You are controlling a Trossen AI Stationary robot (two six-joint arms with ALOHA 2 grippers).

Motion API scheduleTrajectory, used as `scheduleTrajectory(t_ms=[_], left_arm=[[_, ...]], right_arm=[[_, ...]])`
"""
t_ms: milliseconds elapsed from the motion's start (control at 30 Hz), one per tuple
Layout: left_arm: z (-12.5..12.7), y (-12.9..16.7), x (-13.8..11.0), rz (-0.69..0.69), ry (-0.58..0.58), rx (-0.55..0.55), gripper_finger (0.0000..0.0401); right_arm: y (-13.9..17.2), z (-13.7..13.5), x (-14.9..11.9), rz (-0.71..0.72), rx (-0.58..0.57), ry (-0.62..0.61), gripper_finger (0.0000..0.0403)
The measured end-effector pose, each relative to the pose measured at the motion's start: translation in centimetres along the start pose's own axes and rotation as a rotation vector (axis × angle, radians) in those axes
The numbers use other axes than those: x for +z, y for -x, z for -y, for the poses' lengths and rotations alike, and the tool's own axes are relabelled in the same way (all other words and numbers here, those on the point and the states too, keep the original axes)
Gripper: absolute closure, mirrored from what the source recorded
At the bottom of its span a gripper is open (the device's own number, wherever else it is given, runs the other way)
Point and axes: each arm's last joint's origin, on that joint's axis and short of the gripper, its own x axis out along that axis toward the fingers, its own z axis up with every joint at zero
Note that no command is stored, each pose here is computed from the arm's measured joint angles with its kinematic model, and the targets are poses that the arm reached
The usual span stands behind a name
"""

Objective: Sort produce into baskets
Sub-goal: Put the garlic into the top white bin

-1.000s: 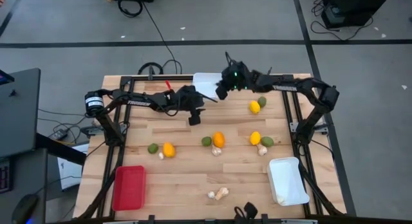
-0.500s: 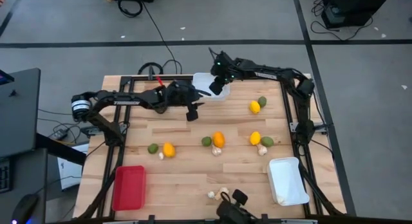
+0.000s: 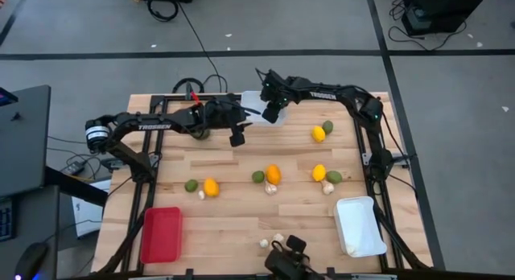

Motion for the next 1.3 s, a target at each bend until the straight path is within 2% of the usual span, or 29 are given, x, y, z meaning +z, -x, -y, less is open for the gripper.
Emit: scheduleTrajectory(t_ms=[167, 333, 467, 600, 800, 967, 1133, 1233, 1300], left_arm=[[1.1, 0.1, 0.3, 0.008, 0.064, -0.033, 0.0242], [2.5, 0.2, 0.4, -0.017, 0.064, -0.08, 0.0242], [4.4, 0.5, 0.1, -0.076, 0.046, -0.141, 0.0242], [6.9, 1.0, 0.1, -0.122, 0.048, -0.182, 0.0242], [10.4, 2.0, 0.7, -0.117, 0.049, -0.216, 0.0243], [13.3, 3.1, 1.9, -0.014, 0.051, -0.284, 0.0243], [14.8, 3.9, 2.2, 0.017, 0.053, -0.205, 0.0243], [15.2, 4.1, 2.2, 0.021, 0.064, -0.161, 0.0243], [15.3, 4.2, 2.3, 0.022, 0.065, -0.159, 0.0243]], right_arm=[[2.0, 0.1, 0.5, 0.047, -0.008, -0.021, 0.0216], [4.7, -0.4, 1.1, 0.107, -0.01, -0.053, 0.0163], [7.6, -1.6, 1.0, 0.103, -0.054, -0.052, 0.0149], [10.8, -4.1, 0.1, 0.107, -0.057, -0.01, 0.0152], [14.0, -9.3, -4.2, 0.123, 0.032, 0.035, 0.0154], [14.4, -14.1, -8.9, 0.203, 0.149, 0.067, 0.0154], [13.9, -19.6, -13.0, 0.371, 0.383, 0.248, 0.0154], [12.9, -22.4, -15.1, 0.443, 0.44, 0.324, 0.0154], [12.0, -23.8, -16.3, 0.459, 0.433, 0.385, 0.0154]])
